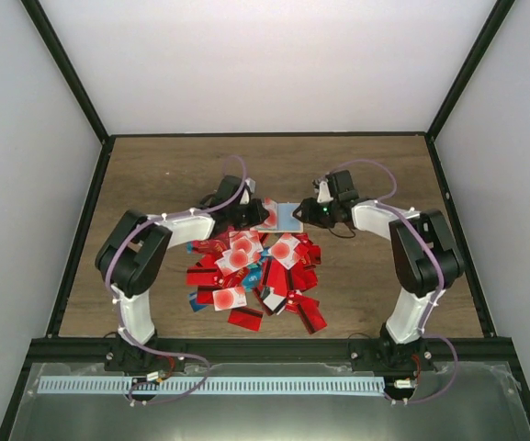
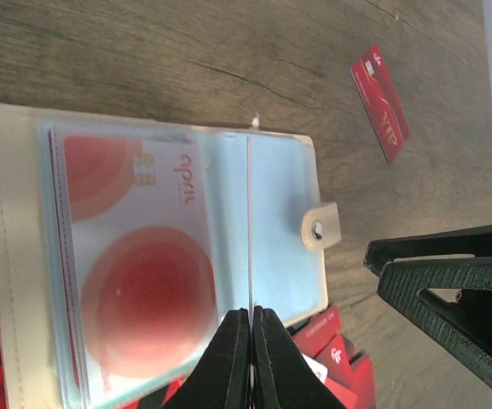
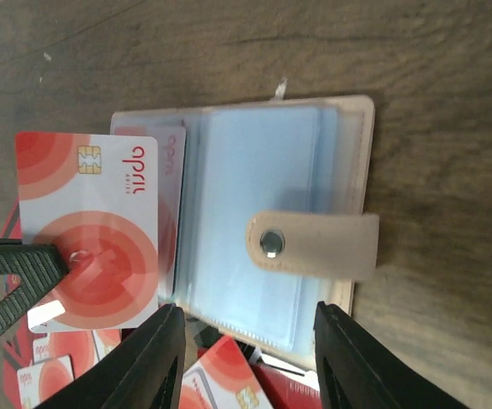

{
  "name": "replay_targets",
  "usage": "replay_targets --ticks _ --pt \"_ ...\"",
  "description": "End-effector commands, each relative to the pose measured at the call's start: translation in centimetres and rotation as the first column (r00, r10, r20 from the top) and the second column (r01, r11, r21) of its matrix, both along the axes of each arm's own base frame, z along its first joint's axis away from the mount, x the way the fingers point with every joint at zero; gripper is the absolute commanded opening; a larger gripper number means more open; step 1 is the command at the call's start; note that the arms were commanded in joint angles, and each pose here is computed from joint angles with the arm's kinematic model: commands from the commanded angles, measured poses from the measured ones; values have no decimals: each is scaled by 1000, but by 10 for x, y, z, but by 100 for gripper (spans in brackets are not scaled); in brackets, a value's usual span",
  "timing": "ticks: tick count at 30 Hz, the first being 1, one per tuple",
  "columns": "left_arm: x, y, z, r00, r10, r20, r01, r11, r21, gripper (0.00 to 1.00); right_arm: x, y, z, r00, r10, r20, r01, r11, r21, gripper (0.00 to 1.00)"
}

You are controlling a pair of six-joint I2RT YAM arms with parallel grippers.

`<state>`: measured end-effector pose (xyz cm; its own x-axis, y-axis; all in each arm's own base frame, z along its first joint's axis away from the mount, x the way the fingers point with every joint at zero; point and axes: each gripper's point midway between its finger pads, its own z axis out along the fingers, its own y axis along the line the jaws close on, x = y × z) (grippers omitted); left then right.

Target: Put the credit cards into the card holder

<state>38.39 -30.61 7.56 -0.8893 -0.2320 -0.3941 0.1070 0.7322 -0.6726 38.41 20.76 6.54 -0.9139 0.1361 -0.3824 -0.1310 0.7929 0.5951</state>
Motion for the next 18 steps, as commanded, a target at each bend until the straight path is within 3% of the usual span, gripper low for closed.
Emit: replay_targets --ticks 1,18 --pt "17 -7 3 999 -16 31 17 999 -27 4 22 -1 0 999 -9 40 10 1000 -21 44" --pt "31 -15 -22 999 -22 -34 20 997 -75 4 26 9 -29 1000 24 -17 -24 1000 -1 43"
